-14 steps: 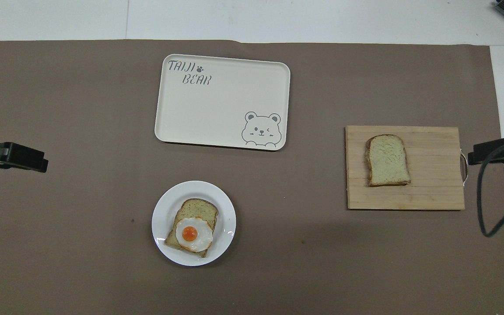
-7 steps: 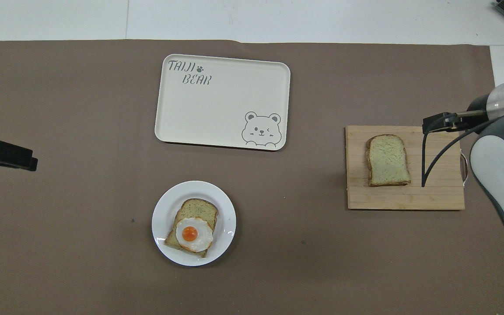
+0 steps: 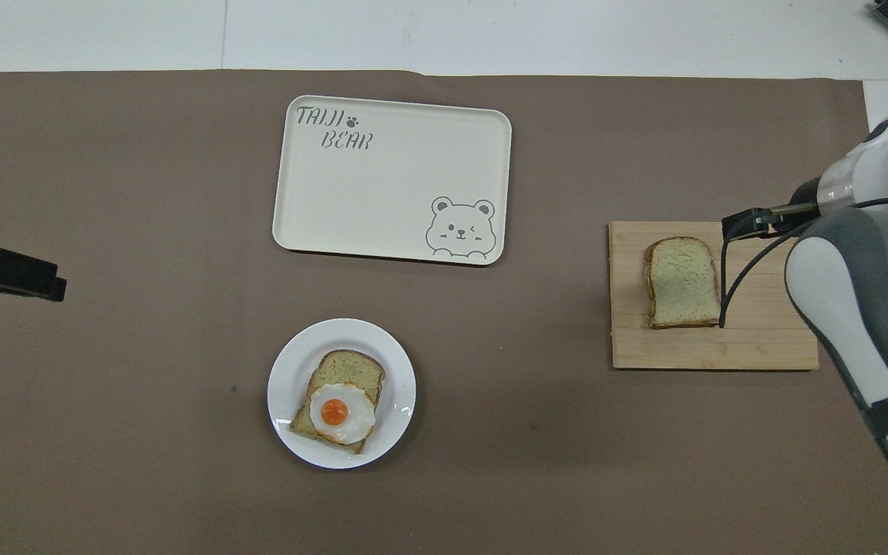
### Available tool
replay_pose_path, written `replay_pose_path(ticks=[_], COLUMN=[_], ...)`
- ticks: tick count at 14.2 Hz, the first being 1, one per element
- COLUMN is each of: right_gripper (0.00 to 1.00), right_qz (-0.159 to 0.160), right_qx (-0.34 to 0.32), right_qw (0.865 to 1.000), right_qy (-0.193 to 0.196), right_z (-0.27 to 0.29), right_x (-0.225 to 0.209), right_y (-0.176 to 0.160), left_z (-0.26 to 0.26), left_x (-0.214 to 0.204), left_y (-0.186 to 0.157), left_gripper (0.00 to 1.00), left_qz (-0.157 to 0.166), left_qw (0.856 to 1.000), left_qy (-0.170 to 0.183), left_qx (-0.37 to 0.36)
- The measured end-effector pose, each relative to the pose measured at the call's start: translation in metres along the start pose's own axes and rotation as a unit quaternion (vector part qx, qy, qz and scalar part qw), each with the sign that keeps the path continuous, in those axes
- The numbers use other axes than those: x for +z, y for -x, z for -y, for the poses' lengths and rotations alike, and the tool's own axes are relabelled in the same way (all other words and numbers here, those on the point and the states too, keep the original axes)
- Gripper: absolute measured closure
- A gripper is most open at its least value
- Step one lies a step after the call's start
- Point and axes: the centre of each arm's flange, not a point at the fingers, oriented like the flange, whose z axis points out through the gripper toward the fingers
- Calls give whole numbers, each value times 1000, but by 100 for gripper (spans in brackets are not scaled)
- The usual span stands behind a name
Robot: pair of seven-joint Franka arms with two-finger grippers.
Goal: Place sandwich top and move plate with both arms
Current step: 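Reach the right gripper over the bread slice on the cutting board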
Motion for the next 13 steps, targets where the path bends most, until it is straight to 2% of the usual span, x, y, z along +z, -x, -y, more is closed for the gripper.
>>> replay_pose_path(ticks=[6,13], right_gripper=[0,0], right_qz=[-1,1], right_qx=[-14,-23], right_qw=[998,998], right_qy=[-54,-53], right_z=[-8,-21], right_x=[56,94], right_y=[3,10], left_z=[0,0], left_x=[0,0], left_y=[0,0], left_gripper=[0,0], left_qz=[0,0], left_qw=[1000,1000], left_qy=[0,0], left_qx=[0,0])
